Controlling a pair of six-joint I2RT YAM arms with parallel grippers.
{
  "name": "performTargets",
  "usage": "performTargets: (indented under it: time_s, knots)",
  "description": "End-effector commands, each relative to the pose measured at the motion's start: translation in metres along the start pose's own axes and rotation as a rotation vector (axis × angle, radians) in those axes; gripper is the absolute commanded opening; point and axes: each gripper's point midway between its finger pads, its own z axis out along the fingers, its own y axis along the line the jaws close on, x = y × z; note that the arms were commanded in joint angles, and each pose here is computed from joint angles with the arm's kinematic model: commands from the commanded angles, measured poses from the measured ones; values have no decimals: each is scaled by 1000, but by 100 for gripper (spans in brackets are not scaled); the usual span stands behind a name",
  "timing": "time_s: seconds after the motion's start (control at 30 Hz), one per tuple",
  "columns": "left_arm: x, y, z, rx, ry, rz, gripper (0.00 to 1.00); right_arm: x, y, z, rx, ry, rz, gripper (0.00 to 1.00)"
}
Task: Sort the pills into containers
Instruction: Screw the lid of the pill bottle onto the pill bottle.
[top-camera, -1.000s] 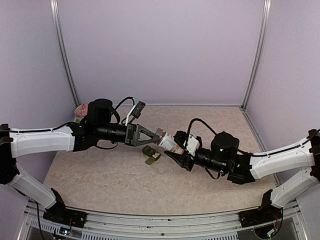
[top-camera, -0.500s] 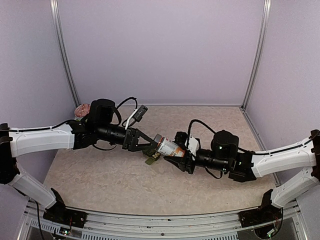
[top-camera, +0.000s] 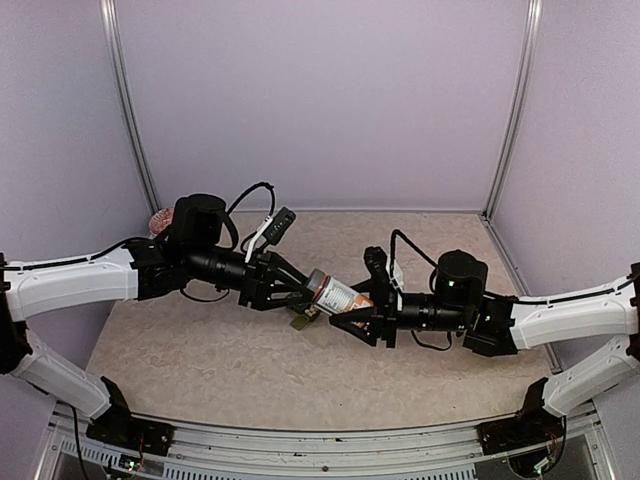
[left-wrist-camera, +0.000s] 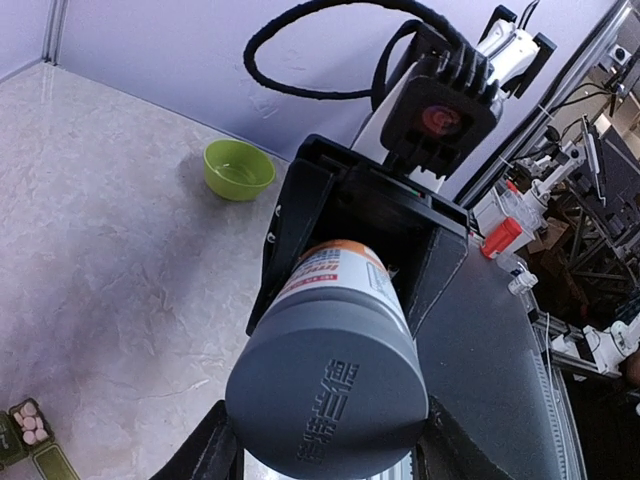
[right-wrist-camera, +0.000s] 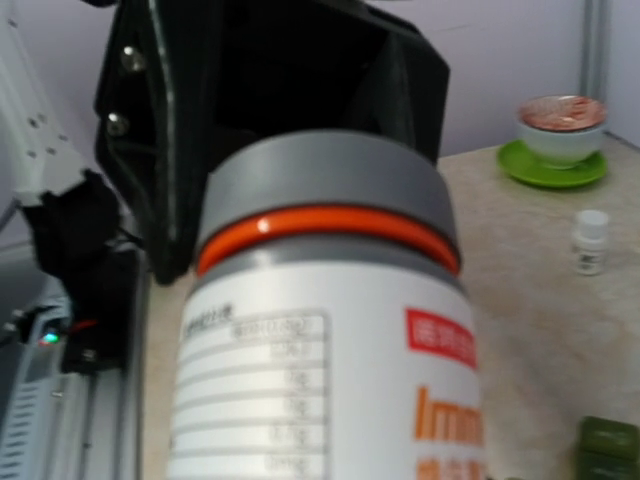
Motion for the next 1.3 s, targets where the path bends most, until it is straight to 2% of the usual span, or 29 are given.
performTargets:
  time_s: [0.0,0.1,0.17,0.2,0.3,0.47,0.63,1.27]
  knots:
    - [-23,-14,-13,-1,-52,96,58,-27,7,-9,-33,-70,34,16]
    - [-25,-11,-16,-7,-65,70,75,-29,-1,-13,25,-75,4,16]
    - [-26,-10,-18,-11,-72,58,97,-30,-6,-15,56,-78,-13,16]
    - [-27,-11,-19,-13,-80,51,99,-30,-8,-15,67,-79,-22,16]
    - [-32,-11,-21,-16,-106,26,99,-32,-12,-16,95,-88,-38,16]
    - [-40,13,-21,-120,-152,-106,99,-35,-20,-14,139,-91,-76,16]
    - [-45,23,-17,-137,-186,-196,99,-39,-32,-11,206,-90,-120,16]
    - [-45,13,9,-71,-204,-220,99,-35,-47,14,325,-50,-160,16]
